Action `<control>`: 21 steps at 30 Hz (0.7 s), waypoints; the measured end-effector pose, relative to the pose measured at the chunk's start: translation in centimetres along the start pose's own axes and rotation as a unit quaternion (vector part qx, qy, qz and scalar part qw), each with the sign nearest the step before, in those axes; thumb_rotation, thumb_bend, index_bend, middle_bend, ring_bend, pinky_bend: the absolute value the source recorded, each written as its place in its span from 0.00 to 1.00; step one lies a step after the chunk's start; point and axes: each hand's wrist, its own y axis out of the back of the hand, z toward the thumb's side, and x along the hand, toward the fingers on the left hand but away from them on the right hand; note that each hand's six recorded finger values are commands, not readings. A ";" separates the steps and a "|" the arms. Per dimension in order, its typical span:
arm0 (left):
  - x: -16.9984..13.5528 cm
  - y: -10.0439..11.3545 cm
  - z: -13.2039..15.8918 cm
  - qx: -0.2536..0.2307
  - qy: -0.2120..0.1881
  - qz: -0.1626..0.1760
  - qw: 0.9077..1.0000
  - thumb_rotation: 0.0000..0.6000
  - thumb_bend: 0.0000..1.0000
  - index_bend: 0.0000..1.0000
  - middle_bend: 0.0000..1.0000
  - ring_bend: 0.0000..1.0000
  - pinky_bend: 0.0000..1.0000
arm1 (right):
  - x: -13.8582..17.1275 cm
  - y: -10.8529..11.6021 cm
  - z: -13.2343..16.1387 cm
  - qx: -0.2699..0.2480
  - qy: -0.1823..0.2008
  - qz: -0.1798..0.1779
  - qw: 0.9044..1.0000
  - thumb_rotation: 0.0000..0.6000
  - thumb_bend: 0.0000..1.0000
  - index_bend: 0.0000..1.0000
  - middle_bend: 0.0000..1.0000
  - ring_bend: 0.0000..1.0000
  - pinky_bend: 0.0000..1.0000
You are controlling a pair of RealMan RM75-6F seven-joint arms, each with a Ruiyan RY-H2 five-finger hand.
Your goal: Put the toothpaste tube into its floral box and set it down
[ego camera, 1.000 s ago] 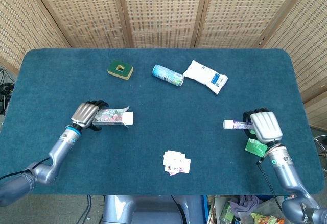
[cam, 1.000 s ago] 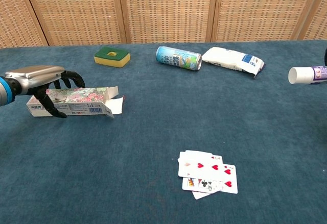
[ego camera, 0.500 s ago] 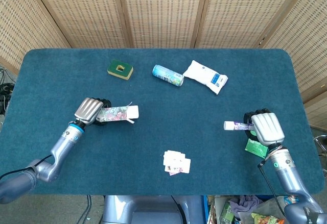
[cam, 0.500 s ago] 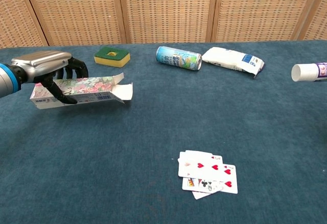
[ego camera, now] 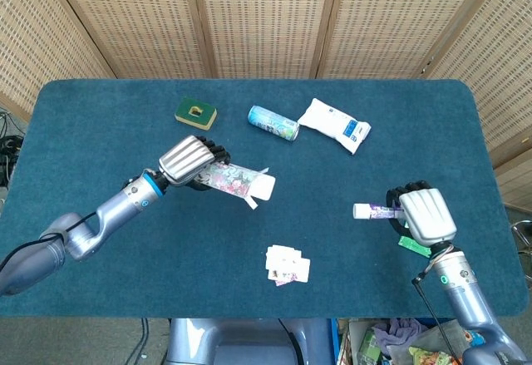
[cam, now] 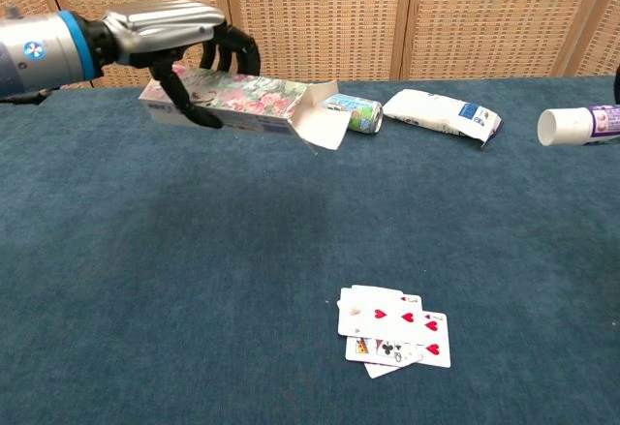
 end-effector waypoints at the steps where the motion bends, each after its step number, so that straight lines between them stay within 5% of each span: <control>1: 0.8 0.6 0.4 0.003 -0.012 0.002 1.000 1.00 0.32 0.56 0.52 0.50 0.51 | 0.0 0.2 0.1 0.000 -0.001 -0.002 1.000 1.00 0.52 0.59 0.59 0.44 0.34; 8: 4.9 2.4 1.9 0.017 -0.055 -0.006 0.998 1.00 0.32 0.56 0.52 0.50 0.51 | -0.4 1.5 1.0 0.003 -0.015 -0.013 1.000 1.00 0.52 0.59 0.59 0.44 0.34; 21: 10.2 1.2 6.0 0.003 -0.095 -0.016 0.995 1.00 0.32 0.56 0.52 0.50 0.51 | -0.8 2.0 2.7 0.013 -0.040 -0.009 0.999 1.00 0.53 0.59 0.59 0.44 0.37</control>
